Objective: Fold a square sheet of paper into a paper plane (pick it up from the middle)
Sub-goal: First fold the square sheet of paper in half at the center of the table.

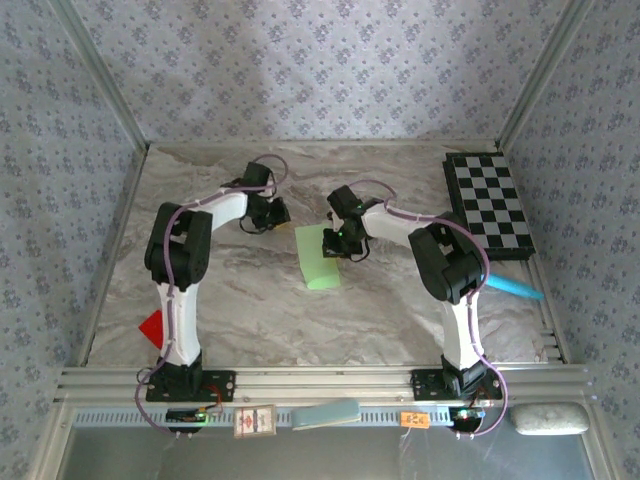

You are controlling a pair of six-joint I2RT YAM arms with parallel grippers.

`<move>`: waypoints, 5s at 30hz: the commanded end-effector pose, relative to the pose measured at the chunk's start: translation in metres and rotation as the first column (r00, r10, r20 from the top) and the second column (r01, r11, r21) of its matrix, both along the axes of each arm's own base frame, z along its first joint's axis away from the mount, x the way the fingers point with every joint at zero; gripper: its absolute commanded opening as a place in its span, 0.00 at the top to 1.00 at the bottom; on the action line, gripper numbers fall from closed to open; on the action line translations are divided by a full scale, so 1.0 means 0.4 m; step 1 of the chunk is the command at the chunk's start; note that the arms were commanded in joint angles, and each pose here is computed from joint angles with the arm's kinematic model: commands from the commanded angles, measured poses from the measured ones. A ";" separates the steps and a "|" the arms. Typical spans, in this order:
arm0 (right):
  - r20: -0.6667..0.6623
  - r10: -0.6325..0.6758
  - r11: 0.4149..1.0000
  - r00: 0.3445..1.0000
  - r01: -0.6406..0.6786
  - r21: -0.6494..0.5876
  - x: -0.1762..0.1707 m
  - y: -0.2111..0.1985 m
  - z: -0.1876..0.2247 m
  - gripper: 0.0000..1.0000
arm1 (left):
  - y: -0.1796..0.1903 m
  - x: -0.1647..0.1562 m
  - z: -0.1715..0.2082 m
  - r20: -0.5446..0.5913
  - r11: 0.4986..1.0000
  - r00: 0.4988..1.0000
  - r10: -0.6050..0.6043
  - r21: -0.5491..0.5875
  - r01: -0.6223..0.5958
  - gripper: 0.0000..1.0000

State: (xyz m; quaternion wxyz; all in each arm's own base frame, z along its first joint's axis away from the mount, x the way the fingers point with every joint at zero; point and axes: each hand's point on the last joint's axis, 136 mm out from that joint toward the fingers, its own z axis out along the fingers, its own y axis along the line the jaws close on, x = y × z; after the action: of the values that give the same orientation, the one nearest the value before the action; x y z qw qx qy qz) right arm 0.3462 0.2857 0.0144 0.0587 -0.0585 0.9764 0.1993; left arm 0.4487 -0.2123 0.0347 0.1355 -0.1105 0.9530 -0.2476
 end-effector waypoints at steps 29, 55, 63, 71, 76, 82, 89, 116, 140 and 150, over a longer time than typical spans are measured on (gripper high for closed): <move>-0.114 -0.240 0.943 0.964 0.203 -0.263 -0.098 -0.168 -0.163 0.87 | -0.180 -0.325 -0.015 -0.208 0.978 0.973 -0.100 -0.199 0.058 0.86; -0.125 -0.249 0.939 0.960 0.208 -0.275 -0.100 -0.186 -0.179 0.87 | -0.174 -0.361 0.103 -0.120 0.957 0.982 -0.147 -0.269 0.111 0.86; -0.126 -0.245 0.940 0.961 0.204 -0.275 -0.104 -0.189 -0.180 0.87 | -0.184 -0.387 0.004 -0.214 0.970 0.967 -0.139 -0.228 0.089 0.87; -0.126 -0.242 0.940 0.962 0.201 -0.275 -0.102 -0.191 -0.183 0.87 | -0.137 -0.435 -0.076 -0.306 0.987 0.948 -0.086 -0.157 0.039 0.88; -0.127 -0.237 0.939 0.963 0.193 -0.287 -0.105 -0.197 -0.186 0.87 | -0.079 -0.467 -0.110 -0.345 0.994 0.938 -0.031 -0.112 -0.009 0.88; -0.118 -0.241 0.935 0.963 0.198 -0.293 -0.100 -0.204 -0.185 0.87 | -0.028 -0.469 -0.058 -0.310 0.991 0.951 0.013 -0.121 -0.053 0.88; -0.112 -0.238 0.935 0.965 0.196 -0.294 -0.099 -0.203 -0.182 0.87 | -0.116 -0.415 0.070 -0.189 0.965 0.981 -0.049 -0.264 -0.003 0.86; -0.113 -0.226 0.935 0.967 0.183 -0.303 -0.100 -0.211 -0.184 0.87 | -0.022 -0.550 -0.050 -0.333 0.995 0.943 -0.006 -0.094 -0.027 0.88; 0.260 -0.114 0.988 0.959 0.083 0.129 0.061 -0.056 0.233 0.61 | -0.175 -0.242 0.130 -0.044 0.946 0.998 -0.044 -0.324 0.027 0.68; 0.267 -0.226 0.964 0.937 0.176 0.200 0.021 -0.138 0.229 0.31 | -0.199 -0.173 0.071 -0.064 0.945 0.998 -0.009 -0.326 -0.013 0.71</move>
State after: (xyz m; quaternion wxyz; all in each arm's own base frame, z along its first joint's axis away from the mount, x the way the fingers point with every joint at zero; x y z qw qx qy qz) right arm 0.3511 0.2360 0.0973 0.1993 -0.0005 0.9478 0.2488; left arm 0.3666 -0.2851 0.0567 0.0786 -0.1401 0.9100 -0.3823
